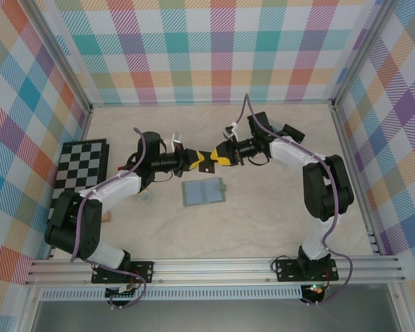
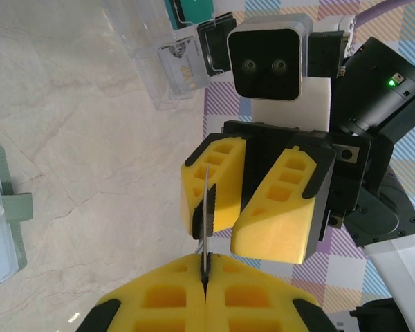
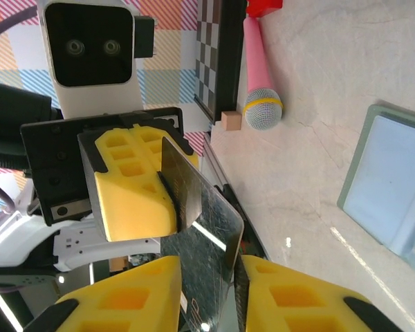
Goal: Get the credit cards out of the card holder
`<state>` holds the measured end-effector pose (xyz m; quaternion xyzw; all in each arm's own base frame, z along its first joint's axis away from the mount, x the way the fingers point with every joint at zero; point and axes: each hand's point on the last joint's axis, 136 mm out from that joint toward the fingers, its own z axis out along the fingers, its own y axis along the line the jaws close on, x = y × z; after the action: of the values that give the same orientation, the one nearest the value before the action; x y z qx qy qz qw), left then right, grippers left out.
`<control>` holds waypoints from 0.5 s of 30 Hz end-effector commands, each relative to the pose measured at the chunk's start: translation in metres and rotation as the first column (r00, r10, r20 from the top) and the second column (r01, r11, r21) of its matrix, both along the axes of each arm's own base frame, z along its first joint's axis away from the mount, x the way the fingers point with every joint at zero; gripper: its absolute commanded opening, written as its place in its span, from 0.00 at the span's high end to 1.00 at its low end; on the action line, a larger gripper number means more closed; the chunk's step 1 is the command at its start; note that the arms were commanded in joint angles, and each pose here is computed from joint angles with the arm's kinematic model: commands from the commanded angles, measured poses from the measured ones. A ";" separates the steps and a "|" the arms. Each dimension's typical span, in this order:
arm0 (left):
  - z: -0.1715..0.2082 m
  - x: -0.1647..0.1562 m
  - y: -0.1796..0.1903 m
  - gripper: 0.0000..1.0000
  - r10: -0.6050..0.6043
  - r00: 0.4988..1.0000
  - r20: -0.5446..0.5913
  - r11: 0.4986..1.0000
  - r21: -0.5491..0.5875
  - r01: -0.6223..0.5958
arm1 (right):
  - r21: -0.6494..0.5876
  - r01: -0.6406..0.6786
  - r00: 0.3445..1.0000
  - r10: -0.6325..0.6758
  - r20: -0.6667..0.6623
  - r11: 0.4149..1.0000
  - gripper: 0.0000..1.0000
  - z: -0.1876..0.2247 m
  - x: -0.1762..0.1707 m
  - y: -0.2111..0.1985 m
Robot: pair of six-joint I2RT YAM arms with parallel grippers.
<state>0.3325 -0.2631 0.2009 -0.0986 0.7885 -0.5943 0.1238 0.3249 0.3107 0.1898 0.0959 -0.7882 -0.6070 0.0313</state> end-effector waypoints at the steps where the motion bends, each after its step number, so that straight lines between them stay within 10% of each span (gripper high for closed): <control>1: 0.019 0.003 0.002 1.00 0.033 0.998 0.051 0.999 -0.034 -0.031 | 0.052 -0.006 1.000 0.005 0.021 0.999 0.71 0.021 -0.003 0.004; 15: 0.018 0.007 0.013 0.93 0.124 0.991 0.044 0.992 -0.001 -0.124 | 0.038 0.028 0.999 -0.029 0.036 0.999 0.97 0.037 0.003 0.008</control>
<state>0.3409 -0.2547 0.2093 -0.1330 0.7816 -0.5890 0.1566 0.3299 0.3177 0.2002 0.0717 -0.7823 -0.6178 0.0349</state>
